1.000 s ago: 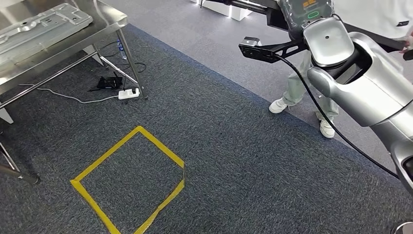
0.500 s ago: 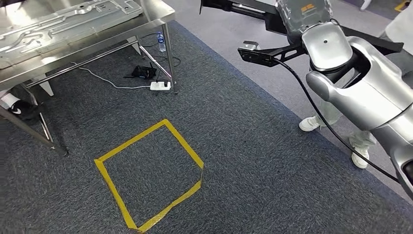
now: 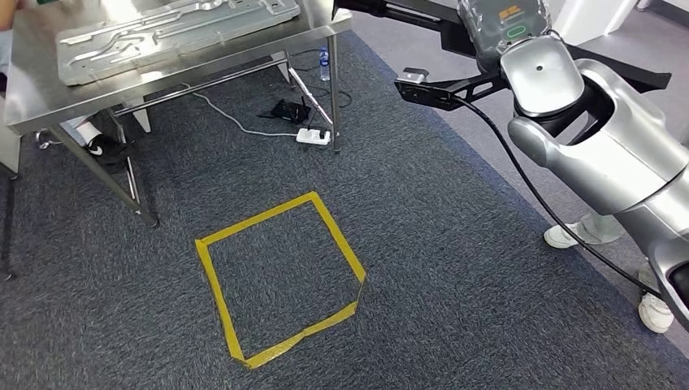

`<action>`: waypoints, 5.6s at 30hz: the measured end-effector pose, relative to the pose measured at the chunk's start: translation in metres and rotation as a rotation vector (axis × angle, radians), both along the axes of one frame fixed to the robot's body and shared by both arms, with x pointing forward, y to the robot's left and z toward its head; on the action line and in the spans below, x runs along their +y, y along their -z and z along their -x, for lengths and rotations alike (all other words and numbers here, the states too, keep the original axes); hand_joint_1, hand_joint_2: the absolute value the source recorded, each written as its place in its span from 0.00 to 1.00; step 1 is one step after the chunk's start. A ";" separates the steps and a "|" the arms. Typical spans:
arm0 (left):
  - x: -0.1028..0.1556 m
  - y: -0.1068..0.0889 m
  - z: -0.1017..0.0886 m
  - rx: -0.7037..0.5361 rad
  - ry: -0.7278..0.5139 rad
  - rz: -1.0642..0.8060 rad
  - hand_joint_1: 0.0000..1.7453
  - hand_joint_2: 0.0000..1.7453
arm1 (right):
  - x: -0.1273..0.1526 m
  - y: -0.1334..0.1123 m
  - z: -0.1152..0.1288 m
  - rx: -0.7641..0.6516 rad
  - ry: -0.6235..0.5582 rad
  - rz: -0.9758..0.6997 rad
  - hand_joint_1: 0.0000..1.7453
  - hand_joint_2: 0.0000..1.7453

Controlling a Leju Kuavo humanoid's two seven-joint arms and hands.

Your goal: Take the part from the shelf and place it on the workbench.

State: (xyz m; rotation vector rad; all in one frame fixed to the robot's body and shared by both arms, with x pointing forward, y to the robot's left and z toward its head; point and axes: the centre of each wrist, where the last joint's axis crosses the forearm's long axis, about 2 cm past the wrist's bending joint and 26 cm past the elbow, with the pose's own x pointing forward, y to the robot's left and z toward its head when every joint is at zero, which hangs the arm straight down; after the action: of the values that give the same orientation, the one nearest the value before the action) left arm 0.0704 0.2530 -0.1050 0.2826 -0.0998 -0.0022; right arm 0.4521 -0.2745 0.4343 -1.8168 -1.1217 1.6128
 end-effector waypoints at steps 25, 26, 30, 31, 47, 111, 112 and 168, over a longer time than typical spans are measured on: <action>0.000 0.000 0.001 0.003 0.000 0.000 0.00 1.00 | 0.002 0.004 0.001 0.005 -0.010 -0.001 1.00 1.00; 0.000 0.000 0.000 0.002 0.001 0.000 0.00 1.00 | 0.001 0.004 0.001 0.003 -0.010 0.000 1.00 1.00; 0.000 0.000 -0.001 0.001 0.002 0.000 0.00 1.00 | 0.001 0.005 0.000 0.007 -0.016 0.003 1.00 1.00; 0.000 0.000 0.000 0.002 0.002 0.000 0.00 1.00 | 0.001 0.006 0.000 0.009 -0.019 0.003 1.00 1.00; 0.000 0.000 -0.002 -0.006 0.009 -0.001 0.00 1.00 | -0.001 0.003 -0.001 0.010 -0.026 0.010 1.00 1.00; 0.001 -0.001 -0.004 -0.013 0.017 -0.008 0.00 1.00 | 0.021 -0.010 -0.001 0.008 -0.021 -0.091 1.00 1.00; 0.001 -0.001 -0.005 -0.014 0.017 -0.009 0.00 1.00 | 0.023 -0.010 -0.001 0.008 -0.024 -0.091 1.00 1.00; 0.003 0.000 -0.003 -0.012 0.039 -0.009 0.00 1.00 | 0.061 0.001 -0.022 0.045 -0.055 -0.072 1.00 1.00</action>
State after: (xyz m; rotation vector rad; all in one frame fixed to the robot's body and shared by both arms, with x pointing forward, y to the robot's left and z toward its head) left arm 0.0732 0.2560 -0.1048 0.2893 -0.1173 -0.0393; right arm 0.4741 -0.2136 0.4336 -1.7100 -1.2032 1.6142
